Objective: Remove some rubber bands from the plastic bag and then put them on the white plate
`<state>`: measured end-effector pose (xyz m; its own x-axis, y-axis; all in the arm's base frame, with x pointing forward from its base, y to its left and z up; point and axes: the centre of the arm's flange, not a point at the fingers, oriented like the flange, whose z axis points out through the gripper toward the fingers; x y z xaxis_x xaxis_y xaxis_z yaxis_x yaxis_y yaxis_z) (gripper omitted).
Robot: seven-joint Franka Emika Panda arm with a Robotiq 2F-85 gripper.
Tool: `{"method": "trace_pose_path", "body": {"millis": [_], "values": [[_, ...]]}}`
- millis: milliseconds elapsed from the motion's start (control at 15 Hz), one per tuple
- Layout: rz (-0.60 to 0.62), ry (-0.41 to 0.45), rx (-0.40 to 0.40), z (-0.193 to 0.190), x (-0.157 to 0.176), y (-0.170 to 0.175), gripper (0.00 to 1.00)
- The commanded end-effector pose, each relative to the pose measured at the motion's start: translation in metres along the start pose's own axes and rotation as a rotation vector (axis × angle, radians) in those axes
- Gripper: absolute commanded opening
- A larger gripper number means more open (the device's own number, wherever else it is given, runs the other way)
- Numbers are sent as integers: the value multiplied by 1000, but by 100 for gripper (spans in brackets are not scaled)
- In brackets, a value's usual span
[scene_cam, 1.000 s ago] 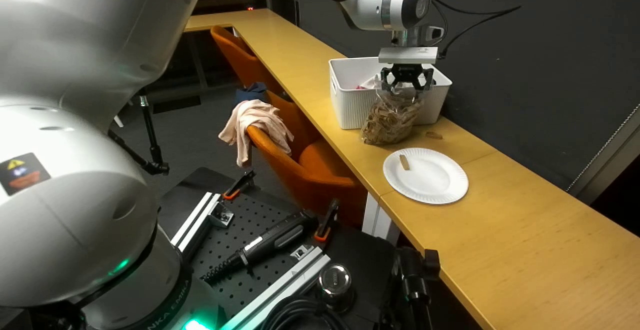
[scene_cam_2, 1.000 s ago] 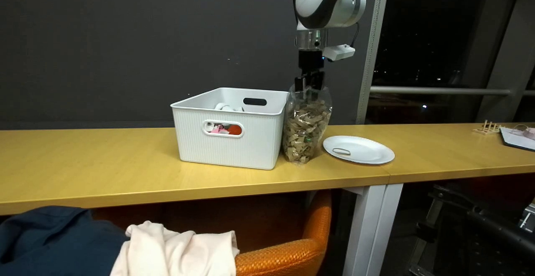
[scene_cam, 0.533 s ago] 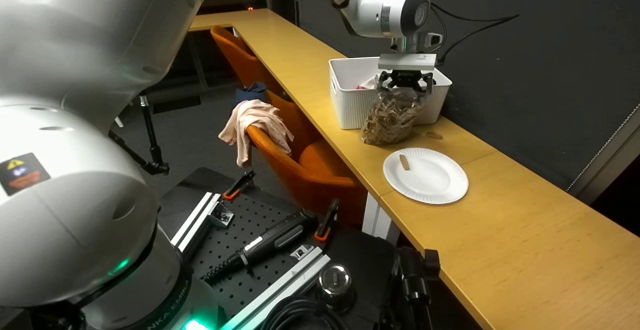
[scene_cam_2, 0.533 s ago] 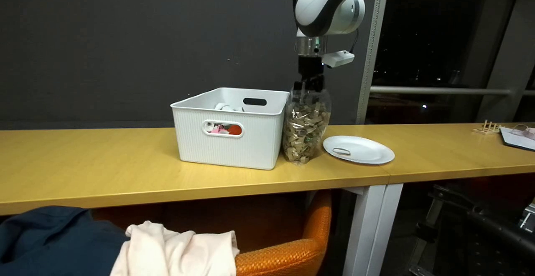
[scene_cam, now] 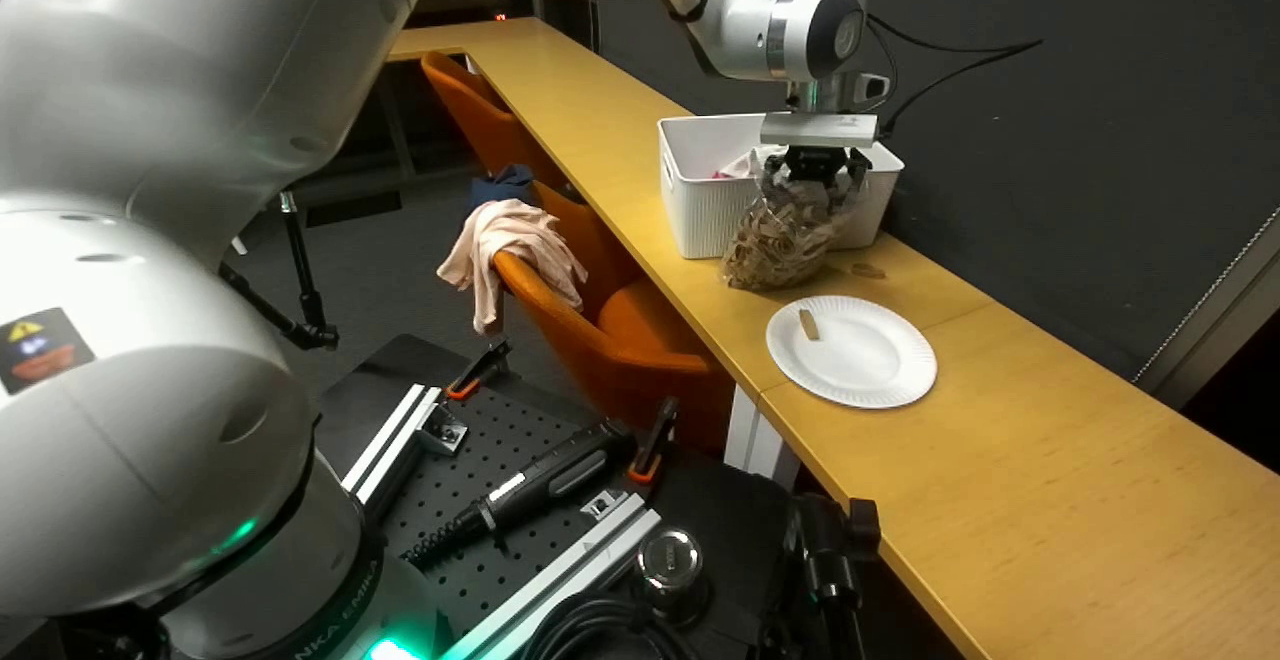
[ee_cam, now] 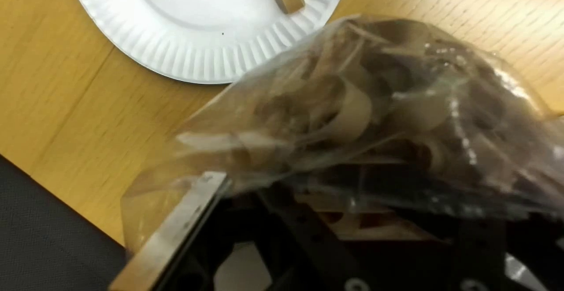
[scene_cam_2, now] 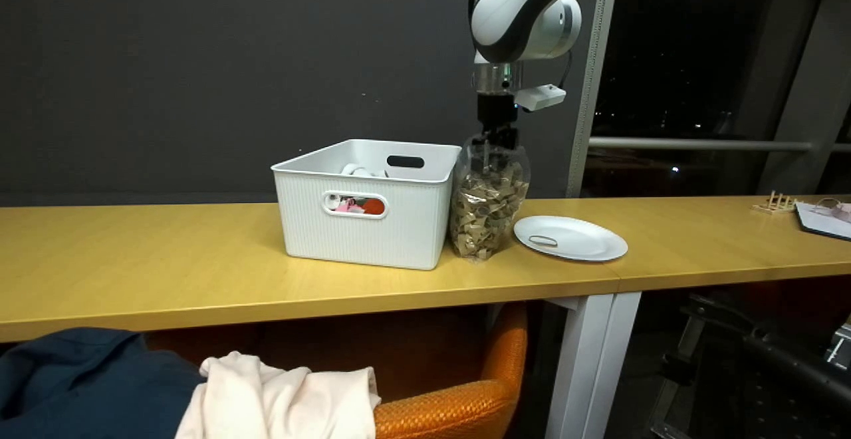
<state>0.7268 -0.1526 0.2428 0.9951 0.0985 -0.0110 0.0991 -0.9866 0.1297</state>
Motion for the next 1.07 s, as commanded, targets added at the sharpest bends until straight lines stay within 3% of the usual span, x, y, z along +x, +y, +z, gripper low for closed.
{"method": "trace_pose_path", "body": {"millis": [0, 200, 400, 1000], "values": [[3, 5, 31, -7, 3, 5, 20], [4, 18, 51, -17, -4, 5, 1], [18, 42, 69, -36, -15, 7, 0], [122, 133, 132, -142, -59, 33, 1]]}}
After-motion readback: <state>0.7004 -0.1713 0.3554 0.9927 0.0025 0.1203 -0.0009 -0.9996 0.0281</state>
